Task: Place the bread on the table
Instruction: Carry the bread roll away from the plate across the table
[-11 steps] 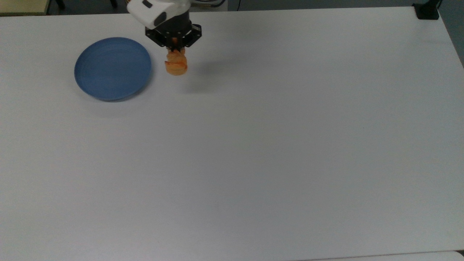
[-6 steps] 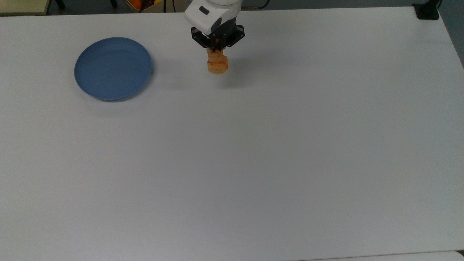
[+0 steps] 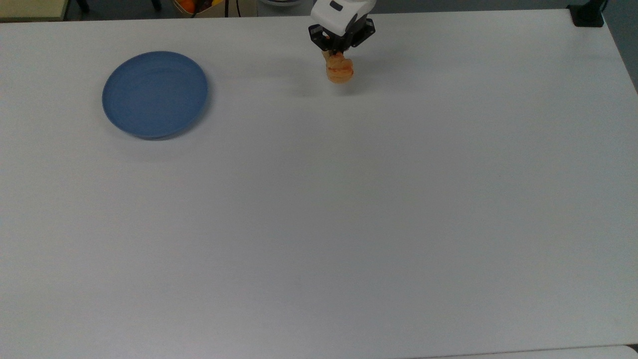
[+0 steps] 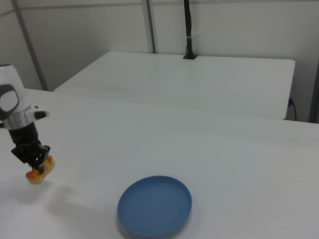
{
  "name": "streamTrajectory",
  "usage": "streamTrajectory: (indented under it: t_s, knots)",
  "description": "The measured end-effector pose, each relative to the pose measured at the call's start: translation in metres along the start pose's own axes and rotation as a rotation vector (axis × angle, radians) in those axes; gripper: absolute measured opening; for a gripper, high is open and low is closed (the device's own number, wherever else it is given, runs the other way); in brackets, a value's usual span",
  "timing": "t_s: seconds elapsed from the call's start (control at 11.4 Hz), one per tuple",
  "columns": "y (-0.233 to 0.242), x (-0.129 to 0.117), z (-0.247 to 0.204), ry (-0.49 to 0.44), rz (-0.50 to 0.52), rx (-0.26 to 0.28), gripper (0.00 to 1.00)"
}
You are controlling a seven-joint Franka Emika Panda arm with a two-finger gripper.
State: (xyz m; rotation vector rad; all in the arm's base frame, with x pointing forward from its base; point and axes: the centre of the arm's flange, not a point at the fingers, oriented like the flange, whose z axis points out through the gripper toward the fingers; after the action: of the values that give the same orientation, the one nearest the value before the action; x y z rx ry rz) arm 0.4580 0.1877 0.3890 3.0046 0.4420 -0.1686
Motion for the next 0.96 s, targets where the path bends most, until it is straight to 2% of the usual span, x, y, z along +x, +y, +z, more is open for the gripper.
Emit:
streamTrajectory:
  t_s: [0.17,0.44,0.96]
  knots:
    - [-0.02,-0.007,0.03,0.026,-0.013,0.005,0.11]
    - [-0.044,-0.008,0.057,0.04,0.022,0.02,0.12]
    - [-0.063,-0.007,0.068,0.029,0.082,0.027,0.18]
